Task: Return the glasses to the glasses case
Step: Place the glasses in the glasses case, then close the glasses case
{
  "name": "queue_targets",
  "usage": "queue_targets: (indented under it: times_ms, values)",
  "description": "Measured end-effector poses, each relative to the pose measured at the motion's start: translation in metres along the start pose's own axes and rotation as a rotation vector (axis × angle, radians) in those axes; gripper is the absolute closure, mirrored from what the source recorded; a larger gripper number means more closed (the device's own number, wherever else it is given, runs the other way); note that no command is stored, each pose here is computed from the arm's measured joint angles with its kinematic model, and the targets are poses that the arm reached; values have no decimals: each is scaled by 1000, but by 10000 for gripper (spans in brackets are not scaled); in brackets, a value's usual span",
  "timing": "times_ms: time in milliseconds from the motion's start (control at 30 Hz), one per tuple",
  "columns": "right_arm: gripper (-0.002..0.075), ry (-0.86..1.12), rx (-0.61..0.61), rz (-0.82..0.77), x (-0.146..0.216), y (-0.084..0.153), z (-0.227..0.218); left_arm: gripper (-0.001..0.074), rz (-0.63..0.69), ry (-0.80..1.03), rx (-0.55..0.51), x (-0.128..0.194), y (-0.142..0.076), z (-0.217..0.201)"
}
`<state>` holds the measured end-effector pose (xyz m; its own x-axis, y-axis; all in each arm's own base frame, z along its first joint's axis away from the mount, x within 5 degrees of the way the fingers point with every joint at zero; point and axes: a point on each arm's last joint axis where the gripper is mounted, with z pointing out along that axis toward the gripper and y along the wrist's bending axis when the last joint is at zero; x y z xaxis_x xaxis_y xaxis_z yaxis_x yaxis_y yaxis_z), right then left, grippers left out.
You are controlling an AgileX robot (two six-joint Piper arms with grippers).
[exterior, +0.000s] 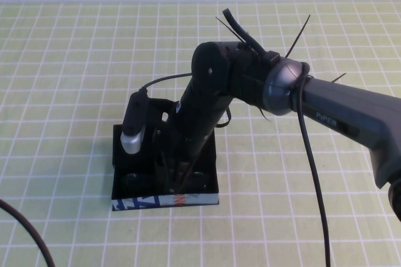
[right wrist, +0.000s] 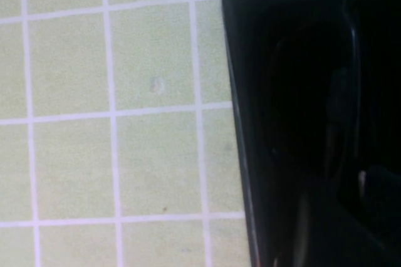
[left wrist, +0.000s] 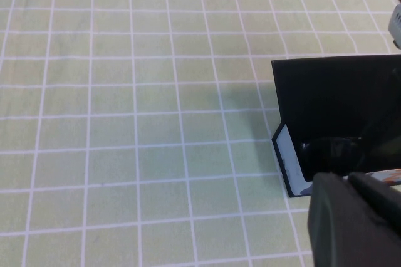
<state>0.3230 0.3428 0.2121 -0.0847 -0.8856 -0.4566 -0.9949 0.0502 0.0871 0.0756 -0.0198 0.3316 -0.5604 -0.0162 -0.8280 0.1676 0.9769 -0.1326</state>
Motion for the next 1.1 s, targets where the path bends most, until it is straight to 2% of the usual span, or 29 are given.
queue_targets:
  times_ms: [267, 367, 433, 533, 633, 800, 967, 1100]
  values:
    - [543, -12, 82, 7, -13, -7, -20, 738, 8, 2, 1, 0, 0, 0]
    - [545, -36, 156, 44, -24, -13, -39, 738, 74, 6, 25, 1, -2, 0]
    - [567, -53, 197, 86, -27, -18, -52, 738, 136, 16, 58, 1, -5, 2]
    - [669, -88, 240, 156, -27, -25, -76, 738, 200, 63, 130, 4, -11, 12]
    - [720, -111, 269, 216, -18, -32, -100, 738, 232, 149, 210, 8, -17, 33]
    - [739, -153, 265, 370, 10, -56, -128, 738, 232, 276, 292, 21, -22, 79]
    - [741, -221, 217, 512, 37, -77, -135, 738, 211, 335, 353, 23, -26, 117]
    - [742, -263, 200, 567, 46, -84, -131, 738, 188, 398, 389, 29, -27, 151]
